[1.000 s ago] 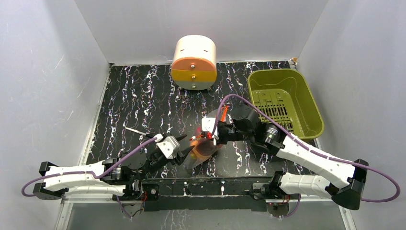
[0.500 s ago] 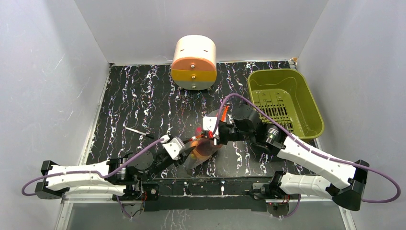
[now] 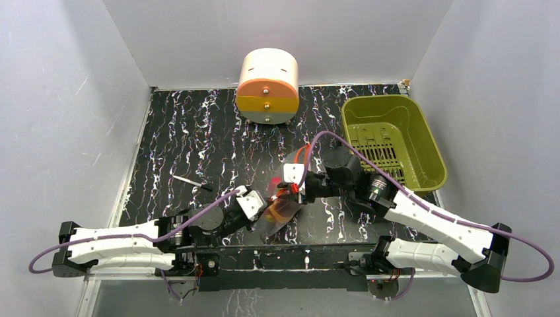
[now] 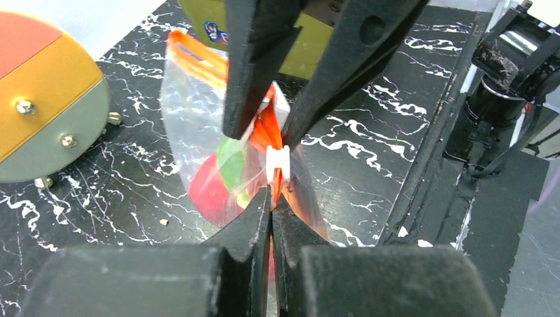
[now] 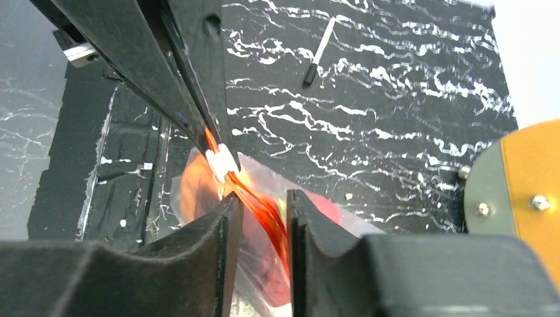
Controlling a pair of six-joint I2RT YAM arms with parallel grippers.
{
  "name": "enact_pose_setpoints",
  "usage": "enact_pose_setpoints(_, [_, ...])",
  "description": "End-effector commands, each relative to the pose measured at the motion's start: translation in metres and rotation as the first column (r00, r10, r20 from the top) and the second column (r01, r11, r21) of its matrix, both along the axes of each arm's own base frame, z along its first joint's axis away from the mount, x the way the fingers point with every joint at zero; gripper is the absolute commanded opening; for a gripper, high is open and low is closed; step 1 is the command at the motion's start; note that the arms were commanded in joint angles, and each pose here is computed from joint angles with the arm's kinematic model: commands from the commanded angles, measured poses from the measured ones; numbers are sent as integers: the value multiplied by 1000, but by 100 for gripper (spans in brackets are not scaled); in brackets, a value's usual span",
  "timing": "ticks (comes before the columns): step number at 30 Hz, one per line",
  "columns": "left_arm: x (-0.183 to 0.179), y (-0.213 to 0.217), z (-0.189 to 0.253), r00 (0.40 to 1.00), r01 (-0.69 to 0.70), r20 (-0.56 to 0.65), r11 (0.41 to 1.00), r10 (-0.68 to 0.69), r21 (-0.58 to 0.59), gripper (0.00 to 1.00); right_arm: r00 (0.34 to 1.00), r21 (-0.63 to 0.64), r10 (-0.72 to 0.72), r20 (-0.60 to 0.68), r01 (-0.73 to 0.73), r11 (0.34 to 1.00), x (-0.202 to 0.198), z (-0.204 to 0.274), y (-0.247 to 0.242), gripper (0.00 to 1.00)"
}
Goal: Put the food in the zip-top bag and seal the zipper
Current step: Zip the zipper food storage bag at the center of the board.
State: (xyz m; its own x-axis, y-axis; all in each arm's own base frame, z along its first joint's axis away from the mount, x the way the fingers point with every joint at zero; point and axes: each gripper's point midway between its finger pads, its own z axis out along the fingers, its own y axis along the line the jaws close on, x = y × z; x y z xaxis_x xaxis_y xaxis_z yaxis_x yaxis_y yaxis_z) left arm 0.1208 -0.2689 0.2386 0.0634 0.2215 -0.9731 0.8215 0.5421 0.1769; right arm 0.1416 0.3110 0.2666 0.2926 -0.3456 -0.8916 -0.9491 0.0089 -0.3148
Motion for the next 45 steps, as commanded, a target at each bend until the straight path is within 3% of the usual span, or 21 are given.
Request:
enact_pose_setpoints(1, [-5,-7,15,999,45,0,999,-45,-15,0,996,133,80,41,-85,987,-12,47,13,34])
enact_pose_setpoints(6, [-6,-8,16,999,52,-6,998,-52,-29,0,983,141,174,51,-180,974,-26,51,16,44])
enact_pose_setpoints(14, [-8,-4,19,998,54,-9,998,-55,-43,0,972,143,225,70,-233,962,-34,50,16,40])
enact_pose_setpoints(24, [-8,0,20,998,65,12,997,-64,-37,0,983,113,161,91,-171,979,-22,42,12,2])
enact_pose_setpoints(33, [-10,12,30,997,66,34,991,-62,-116,0,989,62,108,101,-115,991,-9,30,9,1])
enact_pose_setpoints(45, [-13,10,30,995,92,46,994,-89,-65,0,992,29,44,117,-48,998,3,25,0,0])
